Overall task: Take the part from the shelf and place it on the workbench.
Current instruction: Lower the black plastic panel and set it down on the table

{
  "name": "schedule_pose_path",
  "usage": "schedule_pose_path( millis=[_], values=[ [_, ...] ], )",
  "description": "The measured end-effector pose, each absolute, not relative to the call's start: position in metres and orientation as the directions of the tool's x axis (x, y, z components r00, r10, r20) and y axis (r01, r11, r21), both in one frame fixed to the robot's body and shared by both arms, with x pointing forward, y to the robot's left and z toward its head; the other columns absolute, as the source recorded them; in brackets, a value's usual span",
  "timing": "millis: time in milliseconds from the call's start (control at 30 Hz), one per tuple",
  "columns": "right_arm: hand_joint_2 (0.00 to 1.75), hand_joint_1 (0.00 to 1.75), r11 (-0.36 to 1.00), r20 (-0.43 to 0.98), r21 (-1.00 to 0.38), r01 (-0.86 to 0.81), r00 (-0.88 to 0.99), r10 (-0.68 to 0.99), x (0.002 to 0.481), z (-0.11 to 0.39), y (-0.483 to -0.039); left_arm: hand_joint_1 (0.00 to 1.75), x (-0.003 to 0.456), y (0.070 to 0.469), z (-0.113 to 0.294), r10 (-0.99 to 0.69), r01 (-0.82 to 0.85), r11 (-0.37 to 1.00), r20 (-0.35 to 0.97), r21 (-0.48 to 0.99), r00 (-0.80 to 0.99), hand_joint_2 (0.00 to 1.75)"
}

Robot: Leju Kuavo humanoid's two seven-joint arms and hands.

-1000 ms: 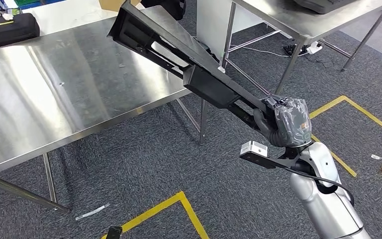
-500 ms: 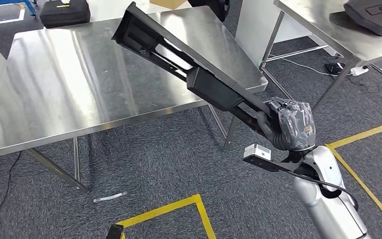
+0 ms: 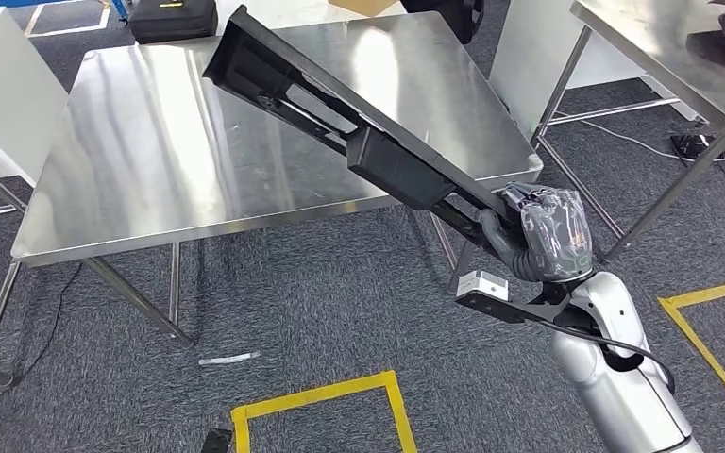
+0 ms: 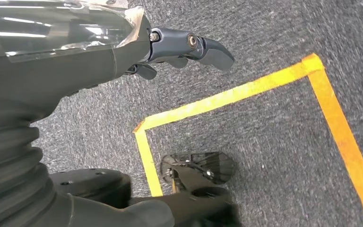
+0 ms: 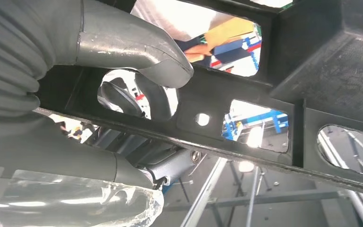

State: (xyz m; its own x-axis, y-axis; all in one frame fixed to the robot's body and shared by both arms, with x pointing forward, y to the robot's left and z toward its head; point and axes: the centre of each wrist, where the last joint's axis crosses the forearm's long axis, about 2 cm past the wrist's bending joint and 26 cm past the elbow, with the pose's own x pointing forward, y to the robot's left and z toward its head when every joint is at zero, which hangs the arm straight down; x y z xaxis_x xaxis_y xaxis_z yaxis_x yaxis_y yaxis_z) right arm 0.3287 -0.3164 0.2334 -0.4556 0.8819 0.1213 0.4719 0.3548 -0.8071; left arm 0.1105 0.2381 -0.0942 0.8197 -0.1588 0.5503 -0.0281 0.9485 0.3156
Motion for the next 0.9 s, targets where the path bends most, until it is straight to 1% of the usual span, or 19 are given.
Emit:
schedule_pose_path(
  millis=[900],
  values=[
    [1.75, 1.69, 0.35, 0.114, -0.808, 0.474, -0.458, 0.882, 0.3297, 0.2366, -0.3169, 0.0, 0.1105, 0.2384, -0.0942, -0.152, -0.036, 0.948, 0.551, 0.316, 0.82, 1.75]
  ],
)
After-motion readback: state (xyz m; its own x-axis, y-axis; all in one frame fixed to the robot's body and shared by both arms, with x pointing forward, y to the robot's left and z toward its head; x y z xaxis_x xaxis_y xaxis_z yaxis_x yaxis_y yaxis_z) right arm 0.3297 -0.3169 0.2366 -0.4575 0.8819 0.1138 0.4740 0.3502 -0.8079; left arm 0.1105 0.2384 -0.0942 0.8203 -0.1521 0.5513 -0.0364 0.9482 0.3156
